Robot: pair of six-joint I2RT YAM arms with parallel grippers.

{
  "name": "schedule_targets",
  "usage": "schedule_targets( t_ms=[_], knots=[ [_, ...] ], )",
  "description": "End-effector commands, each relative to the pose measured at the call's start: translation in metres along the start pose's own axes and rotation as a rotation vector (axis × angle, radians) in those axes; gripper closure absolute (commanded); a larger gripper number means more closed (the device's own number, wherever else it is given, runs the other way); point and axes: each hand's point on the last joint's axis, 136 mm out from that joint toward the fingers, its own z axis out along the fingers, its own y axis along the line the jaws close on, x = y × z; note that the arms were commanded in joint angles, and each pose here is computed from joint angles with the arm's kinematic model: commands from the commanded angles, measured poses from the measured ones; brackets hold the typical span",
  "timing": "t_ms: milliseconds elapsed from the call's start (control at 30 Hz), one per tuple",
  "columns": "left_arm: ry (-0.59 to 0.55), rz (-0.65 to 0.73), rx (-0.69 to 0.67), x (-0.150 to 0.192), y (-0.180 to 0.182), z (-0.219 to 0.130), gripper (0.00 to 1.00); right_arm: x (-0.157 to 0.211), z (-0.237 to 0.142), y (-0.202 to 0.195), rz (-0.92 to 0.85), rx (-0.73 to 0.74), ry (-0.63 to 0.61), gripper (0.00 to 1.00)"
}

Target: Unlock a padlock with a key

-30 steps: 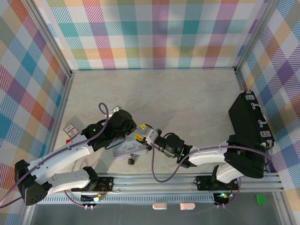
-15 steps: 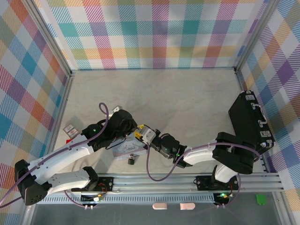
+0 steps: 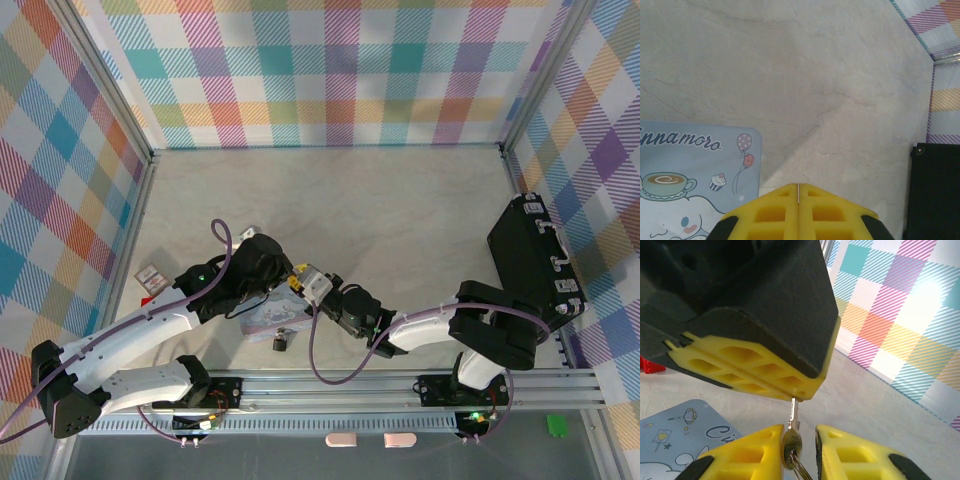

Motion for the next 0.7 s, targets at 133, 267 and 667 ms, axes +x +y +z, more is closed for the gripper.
schedule_targets(
  t_ms=[133, 267, 667],
  knots=[
    [0.003, 0.009, 0.031, 0.0003, -0.0106, -0.0066, 1.00, -0.0094, 0.0033, -0.0044, 0.001, 0.037, -0.028, 0.78],
    [-0.001, 0.011, 0.030, -0.0007, -0.0101, -0.0081, 1.00, -0.0083, 0.0028, -0.0047, -0.003, 0.037, -0.022, 0.81],
    [-0.011, 0.011, 0.025, -0.0026, -0.0084, -0.0098, 1.00, -0.0043, 0.0034, -0.0061, -0.003, 0.050, -0.004, 0.88]
  ],
)
